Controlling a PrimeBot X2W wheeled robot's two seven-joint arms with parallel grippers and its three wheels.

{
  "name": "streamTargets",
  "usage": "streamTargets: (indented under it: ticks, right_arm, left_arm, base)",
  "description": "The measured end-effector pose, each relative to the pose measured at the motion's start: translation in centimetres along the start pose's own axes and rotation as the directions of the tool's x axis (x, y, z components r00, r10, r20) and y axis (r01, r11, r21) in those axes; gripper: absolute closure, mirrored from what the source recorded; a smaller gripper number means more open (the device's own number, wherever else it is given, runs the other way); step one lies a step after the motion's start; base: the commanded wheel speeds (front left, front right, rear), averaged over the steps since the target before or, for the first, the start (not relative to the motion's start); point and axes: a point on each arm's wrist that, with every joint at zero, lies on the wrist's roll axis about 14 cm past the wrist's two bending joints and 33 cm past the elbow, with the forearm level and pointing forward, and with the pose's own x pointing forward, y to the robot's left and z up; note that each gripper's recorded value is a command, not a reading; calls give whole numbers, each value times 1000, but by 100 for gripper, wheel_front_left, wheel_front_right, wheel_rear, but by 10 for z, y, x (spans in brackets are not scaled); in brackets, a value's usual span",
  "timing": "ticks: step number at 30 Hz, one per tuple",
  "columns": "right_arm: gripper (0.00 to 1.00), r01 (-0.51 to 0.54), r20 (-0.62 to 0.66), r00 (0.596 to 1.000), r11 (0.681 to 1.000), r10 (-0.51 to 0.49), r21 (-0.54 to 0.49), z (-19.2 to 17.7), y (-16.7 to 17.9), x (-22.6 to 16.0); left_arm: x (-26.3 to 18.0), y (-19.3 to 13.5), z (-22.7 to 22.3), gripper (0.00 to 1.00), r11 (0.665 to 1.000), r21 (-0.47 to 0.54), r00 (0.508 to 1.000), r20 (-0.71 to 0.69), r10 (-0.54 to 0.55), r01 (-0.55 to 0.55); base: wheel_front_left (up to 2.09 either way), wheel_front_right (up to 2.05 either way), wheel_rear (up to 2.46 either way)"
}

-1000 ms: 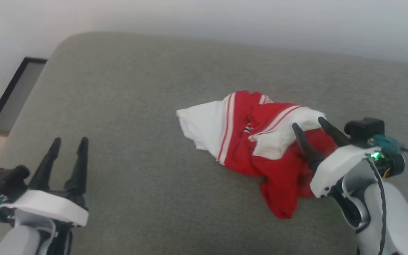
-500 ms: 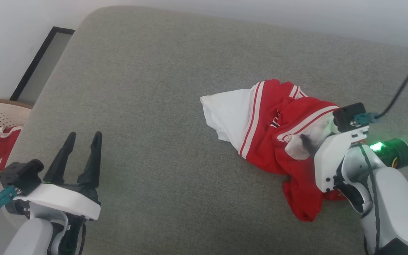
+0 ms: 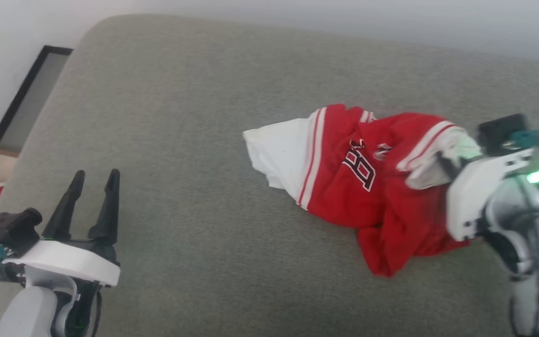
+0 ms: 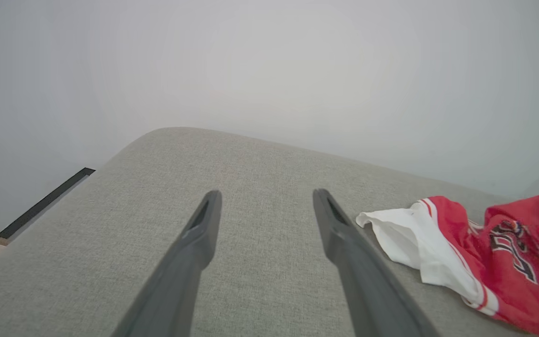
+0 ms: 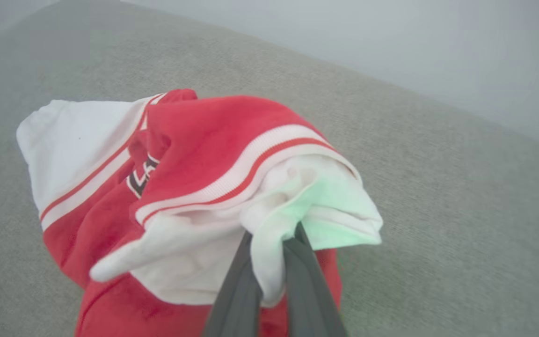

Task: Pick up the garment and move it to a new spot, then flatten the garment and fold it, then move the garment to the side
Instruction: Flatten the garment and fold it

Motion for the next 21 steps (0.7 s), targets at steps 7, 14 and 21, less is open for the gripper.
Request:
streamTargets:
  ticks: [7,14,21]
  right_arm:
    - [100,152,19,988,988,-152,30,3,-62,-39]
    - [100,269,-71,962,961,-265,64,-32,-110,-65]
    - [52,287,-213,943,949,-256,132,-91,-118,-57]
  left_arm:
    - [13,-12,-3,0,999,4,999,-3,-45,45]
    - [25,-26,-11,0,996,3,996,-20,-85,86]
    - [33,-32,-21,0,994,1,993,-44,-105,105]
  base:
    - [0,0,0]
    - [0,0,0]
    - [0,0,0]
